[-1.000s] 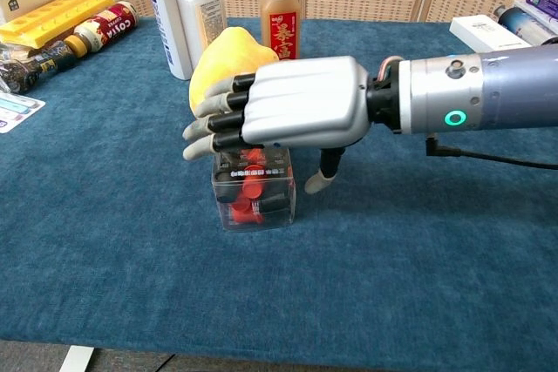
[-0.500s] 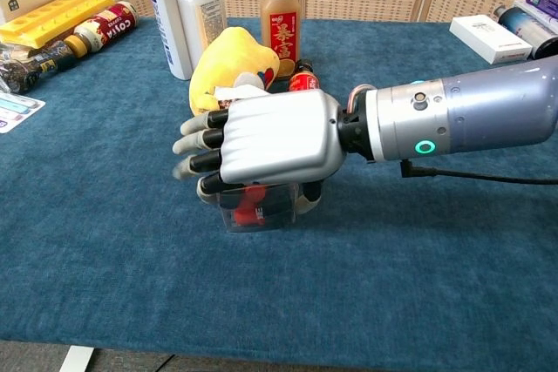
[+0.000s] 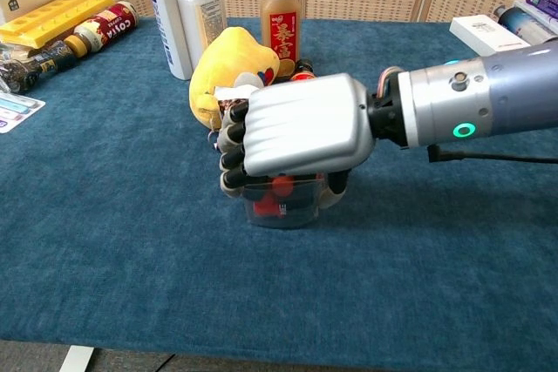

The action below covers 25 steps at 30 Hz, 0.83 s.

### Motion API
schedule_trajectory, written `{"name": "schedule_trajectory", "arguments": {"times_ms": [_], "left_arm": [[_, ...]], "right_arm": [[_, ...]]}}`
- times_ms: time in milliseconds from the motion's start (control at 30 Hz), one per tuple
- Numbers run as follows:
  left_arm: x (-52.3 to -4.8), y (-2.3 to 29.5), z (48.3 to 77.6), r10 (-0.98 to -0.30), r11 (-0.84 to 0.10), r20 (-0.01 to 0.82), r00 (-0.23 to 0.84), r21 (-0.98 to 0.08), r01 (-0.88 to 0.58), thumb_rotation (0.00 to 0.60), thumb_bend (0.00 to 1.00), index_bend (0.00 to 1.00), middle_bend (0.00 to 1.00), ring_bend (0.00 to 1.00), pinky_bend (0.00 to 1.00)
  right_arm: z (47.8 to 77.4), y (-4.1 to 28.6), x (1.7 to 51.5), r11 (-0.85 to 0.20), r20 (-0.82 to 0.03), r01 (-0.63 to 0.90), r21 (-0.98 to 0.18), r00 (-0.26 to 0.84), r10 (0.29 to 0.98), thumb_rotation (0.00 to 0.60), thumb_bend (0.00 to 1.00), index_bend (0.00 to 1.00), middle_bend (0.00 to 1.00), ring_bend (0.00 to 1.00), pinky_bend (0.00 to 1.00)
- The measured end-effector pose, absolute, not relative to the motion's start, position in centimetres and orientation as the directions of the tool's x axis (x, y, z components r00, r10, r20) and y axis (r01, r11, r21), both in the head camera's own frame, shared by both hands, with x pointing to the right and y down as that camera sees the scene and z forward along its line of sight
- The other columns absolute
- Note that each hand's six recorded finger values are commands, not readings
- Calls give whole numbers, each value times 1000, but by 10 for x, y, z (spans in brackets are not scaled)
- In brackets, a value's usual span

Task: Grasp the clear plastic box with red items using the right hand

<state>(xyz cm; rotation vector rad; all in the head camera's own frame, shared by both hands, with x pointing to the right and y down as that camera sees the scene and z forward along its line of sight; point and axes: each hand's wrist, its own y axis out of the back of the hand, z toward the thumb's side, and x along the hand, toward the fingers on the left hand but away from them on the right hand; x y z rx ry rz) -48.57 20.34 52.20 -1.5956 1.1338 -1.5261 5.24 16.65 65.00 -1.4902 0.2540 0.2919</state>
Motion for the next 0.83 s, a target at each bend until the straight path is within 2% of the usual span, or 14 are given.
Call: {"name": "schedule_trajectory", "arguments": {"times_ms": [567, 833], "left_arm": [[-478, 206, 520, -902, -423, 432, -21, -891, -167, 600, 0, 0, 0, 0, 0], [-475, 207, 521, -900, -429, 436, -13, -889, -163, 600, 0, 0, 0, 0, 0]], "right_arm": [[578, 151, 50, 161, -322, -331, -930, 944, 76, 600, 116, 572, 587, 240, 266], [557, 147, 37, 197, -314, -324, -925, 946, 82, 600, 117, 575, 586, 240, 266]]}}
